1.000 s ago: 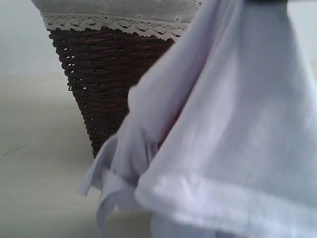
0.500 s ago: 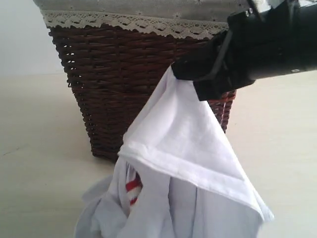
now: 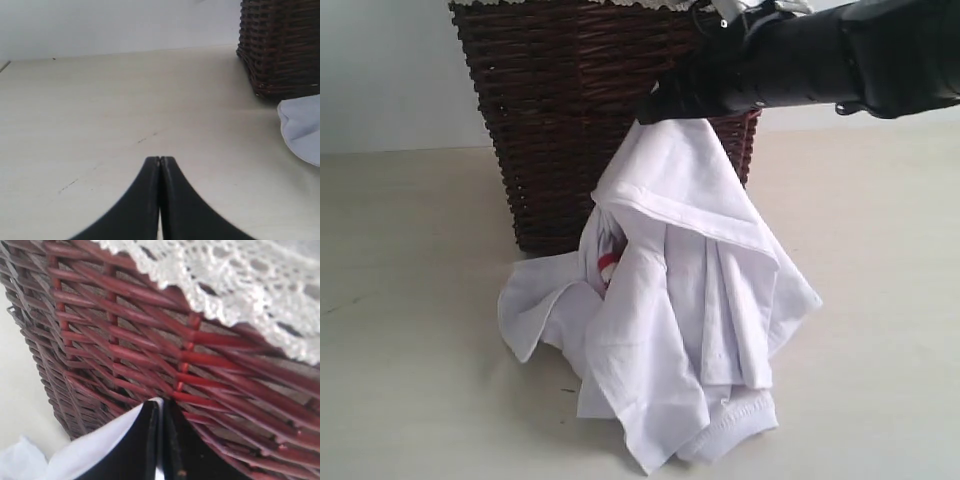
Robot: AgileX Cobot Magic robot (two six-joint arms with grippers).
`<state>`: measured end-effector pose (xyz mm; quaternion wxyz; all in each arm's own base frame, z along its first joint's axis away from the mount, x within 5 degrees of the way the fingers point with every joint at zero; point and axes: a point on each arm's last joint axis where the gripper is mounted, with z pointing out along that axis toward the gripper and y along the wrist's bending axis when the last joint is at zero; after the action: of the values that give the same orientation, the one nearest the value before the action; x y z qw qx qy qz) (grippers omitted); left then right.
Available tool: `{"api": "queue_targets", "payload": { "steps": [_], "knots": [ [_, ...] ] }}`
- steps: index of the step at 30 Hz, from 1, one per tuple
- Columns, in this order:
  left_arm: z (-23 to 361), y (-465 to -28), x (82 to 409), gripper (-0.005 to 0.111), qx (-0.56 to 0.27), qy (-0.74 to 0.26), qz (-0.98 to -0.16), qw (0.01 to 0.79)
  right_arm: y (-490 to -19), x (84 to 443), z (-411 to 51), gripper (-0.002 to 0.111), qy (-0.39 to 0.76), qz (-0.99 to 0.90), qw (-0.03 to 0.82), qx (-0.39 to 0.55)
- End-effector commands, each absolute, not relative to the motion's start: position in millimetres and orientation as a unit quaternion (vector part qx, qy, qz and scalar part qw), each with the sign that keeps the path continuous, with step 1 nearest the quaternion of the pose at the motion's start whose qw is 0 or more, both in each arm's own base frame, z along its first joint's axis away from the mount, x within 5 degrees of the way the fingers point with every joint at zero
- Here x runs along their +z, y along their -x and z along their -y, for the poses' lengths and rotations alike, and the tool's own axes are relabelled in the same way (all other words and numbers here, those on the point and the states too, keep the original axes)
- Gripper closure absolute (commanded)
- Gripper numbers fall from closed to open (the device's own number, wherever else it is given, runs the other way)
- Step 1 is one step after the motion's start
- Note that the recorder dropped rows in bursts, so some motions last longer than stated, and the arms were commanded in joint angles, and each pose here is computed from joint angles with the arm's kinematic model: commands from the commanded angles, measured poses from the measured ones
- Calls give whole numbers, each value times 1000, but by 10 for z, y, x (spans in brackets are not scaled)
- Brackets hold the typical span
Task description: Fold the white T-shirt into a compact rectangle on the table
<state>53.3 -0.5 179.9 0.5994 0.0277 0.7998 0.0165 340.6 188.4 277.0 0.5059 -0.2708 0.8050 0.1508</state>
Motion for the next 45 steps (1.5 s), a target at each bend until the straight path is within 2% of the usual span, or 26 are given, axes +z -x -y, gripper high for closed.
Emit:
{"api": "queue_targets", "payload": {
  "steps": [1, 5, 8, 11, 22, 29, 36, 39, 40, 42, 45],
  "knots": [
    [4, -532, 1811, 107, 18, -27, -795, 606, -3649, 2789, -2030, 108, 250, -803, 512, 176],
    [4, -532, 1811, 107, 18, -27, -795, 606, -3729, 2813, -2053, 108, 249, -799, 518, 176],
    [4, -532, 1811, 107, 18, -27, -795, 606, -3848, 2903, -1912, 108, 207, -800, 539, 159],
    [4, -532, 1811, 107, 18, -27, -795, 606, -3995, 2944, -1792, 108, 167, -806, 538, 182],
    [4, -532, 1811, 107, 18, -27, -795, 606, -4206, 2815, -1877, 108, 182, -809, 510, 227],
    [4, -532, 1811, 107, 18, -27, -795, 606, -3849, 3076, -2027, 108, 292, -777, 449, 332],
    [4, -532, 1811, 107, 18, -27, -795, 606, -3248, 3638, -2047, 108, 402, -705, 399, 428],
    [4, -532, 1811, 107, 18, -27, -795, 606, -2995, 3915, -2126, 108, 410, -669, 410, 465],
    [4, -532, 1811, 107, 18, -27, -795, 606, -2840, 4069, -2252, 108, 411, -638, 432, 488],
    [4, -532, 1811, 107, 18, -27, -795, 606, -2740, 4156, -2468, 108, 399, -612, 471, 494],
    [4, -532, 1811, 107, 18, -27, -795, 606, -2786, 3957, -2686, 108, 385, -655, 485, 433]
  ]
}}
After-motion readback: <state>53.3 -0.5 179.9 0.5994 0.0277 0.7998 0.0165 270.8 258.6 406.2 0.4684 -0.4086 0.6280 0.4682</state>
